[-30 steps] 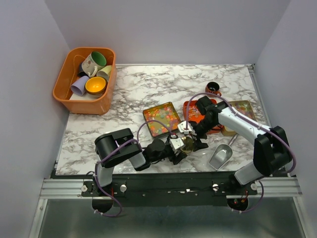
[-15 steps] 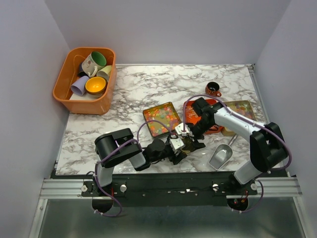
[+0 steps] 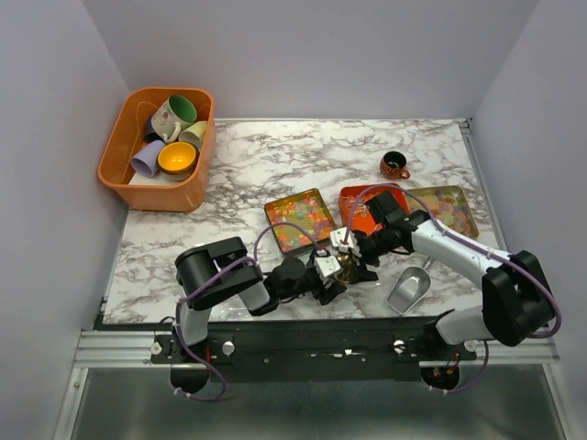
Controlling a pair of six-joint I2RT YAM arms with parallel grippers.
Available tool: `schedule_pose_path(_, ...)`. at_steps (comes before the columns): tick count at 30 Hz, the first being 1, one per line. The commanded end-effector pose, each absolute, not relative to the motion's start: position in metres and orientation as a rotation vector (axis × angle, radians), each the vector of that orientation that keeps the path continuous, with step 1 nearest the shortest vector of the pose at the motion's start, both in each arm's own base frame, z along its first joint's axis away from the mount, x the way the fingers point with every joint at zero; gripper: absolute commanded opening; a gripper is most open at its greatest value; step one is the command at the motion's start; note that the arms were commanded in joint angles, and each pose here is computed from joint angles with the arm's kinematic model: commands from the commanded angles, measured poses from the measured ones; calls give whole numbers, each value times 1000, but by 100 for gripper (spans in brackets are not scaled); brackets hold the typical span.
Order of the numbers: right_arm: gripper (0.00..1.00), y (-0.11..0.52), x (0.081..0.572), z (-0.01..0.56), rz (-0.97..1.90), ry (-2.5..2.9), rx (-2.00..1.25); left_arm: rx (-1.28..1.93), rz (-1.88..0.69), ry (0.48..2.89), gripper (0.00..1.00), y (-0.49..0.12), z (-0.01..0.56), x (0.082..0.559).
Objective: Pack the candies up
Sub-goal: Screw the bottle lid onto the packing bottle.
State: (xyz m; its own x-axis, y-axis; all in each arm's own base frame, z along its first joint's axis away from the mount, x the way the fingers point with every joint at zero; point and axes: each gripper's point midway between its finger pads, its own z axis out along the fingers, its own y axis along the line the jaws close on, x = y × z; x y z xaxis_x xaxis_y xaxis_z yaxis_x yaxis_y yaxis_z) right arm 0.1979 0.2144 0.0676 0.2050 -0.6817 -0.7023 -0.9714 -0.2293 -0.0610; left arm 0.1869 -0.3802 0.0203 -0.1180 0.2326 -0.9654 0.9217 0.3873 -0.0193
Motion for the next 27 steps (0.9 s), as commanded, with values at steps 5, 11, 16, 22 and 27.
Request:
schedule_pose_path(5,68,190,179,24,727,1928,-1811,1129,-741,1816,0,-348,-34,174)
schedule_pose_path(11,65,186,188,22,656,2039,-1685,1128,-733,1815,0,-349,-34,173)
schedule_pose_path(16,64,185,188,25,643,2091,-1584,1136,-702,1820,0,-347,-37,175)
schedule_pose_path(22,63,181,199,24,574,2127,-1530,1139,-703,1823,0,-347,-38,174)
schedule_pose_path(27,63,176,204,22,518,2143,-1512,1137,-689,1828,0,-347,-39,175)
